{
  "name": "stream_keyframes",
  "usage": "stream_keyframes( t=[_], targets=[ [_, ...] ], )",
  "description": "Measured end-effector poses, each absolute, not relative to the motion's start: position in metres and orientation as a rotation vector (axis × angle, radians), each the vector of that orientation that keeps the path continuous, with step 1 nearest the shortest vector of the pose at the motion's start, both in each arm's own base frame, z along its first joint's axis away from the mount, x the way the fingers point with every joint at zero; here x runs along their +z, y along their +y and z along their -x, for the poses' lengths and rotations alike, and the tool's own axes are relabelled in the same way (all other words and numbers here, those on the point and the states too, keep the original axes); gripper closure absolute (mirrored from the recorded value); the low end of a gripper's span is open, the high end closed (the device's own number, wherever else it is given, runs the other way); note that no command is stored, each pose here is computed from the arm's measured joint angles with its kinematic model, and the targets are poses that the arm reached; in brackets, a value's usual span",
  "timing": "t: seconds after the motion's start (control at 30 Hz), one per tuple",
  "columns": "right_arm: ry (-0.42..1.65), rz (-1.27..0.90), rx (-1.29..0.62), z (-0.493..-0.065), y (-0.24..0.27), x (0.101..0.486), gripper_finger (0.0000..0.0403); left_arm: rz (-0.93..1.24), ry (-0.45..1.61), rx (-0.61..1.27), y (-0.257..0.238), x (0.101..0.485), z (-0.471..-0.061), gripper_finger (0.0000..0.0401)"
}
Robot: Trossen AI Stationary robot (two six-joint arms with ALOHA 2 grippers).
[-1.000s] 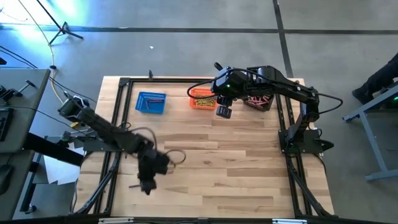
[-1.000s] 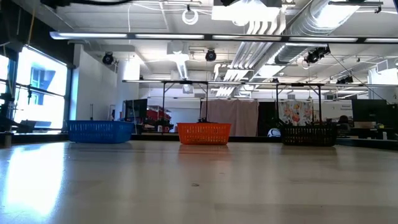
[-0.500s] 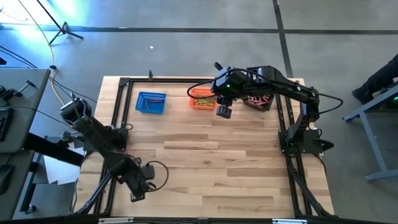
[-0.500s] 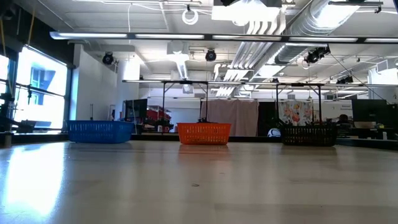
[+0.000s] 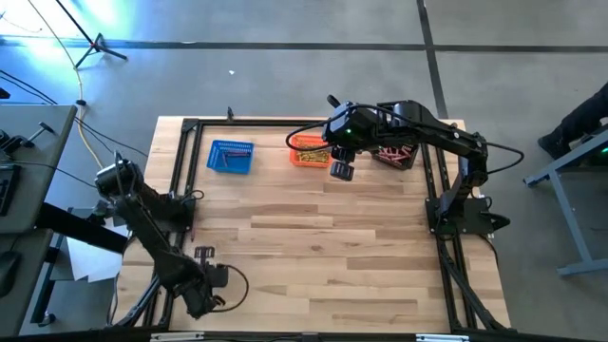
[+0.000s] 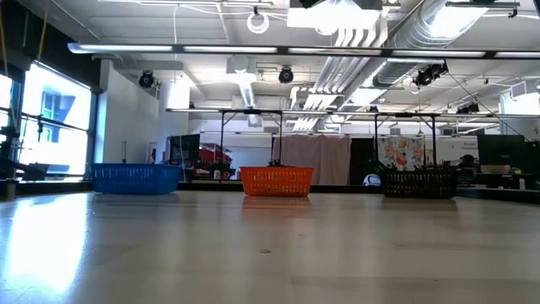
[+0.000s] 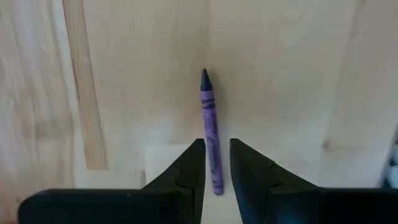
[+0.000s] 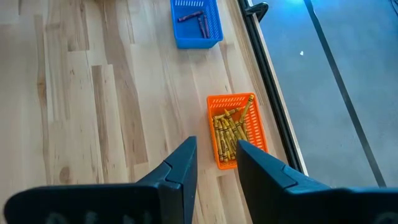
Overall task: Sort crayons
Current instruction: Put the bottom violet crayon into the blue bin
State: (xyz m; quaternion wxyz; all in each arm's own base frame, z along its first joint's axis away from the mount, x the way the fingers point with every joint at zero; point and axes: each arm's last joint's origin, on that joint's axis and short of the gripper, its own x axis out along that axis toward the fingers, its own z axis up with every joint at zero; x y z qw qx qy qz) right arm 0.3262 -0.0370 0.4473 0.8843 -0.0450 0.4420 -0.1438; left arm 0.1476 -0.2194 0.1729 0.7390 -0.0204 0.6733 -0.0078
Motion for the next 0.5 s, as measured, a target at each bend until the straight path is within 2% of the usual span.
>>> stream_keyframes(
  t=[0.5],
  targets=[
    [0.92,0.094,-0.299,-0.326,-0.037,0.447,0.0304,-0.112,1.532,-0.002,-0.236,0.136,-0.141,0.0341]
  ],
)
